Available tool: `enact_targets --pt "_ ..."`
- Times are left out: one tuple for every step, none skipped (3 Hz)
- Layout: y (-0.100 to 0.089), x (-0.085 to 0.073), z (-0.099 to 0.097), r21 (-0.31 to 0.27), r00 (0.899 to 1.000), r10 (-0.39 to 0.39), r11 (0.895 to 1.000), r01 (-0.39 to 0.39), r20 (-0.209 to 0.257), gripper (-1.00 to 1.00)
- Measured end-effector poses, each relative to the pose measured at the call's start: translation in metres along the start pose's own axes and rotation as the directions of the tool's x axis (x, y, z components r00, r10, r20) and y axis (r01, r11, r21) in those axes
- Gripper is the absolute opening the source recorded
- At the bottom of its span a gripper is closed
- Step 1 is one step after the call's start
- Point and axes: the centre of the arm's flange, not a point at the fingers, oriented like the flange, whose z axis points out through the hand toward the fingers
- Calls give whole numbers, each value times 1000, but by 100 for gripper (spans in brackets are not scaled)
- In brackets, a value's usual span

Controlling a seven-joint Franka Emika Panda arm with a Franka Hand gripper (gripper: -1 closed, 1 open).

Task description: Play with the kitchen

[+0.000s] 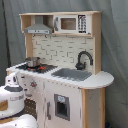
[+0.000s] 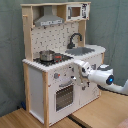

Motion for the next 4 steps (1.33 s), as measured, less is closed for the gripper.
enact_targets --pt "-14 20 -19 14 994 -102 995 103 -45 100" --pt "-19 42 -35 -7 989 -138 990 138 -61 100" --pt "-25 48 -45 -15 998 -54 998 54 -41 100" --pt "-39 42 -46 -3 999 32 999 -32 -19 100"
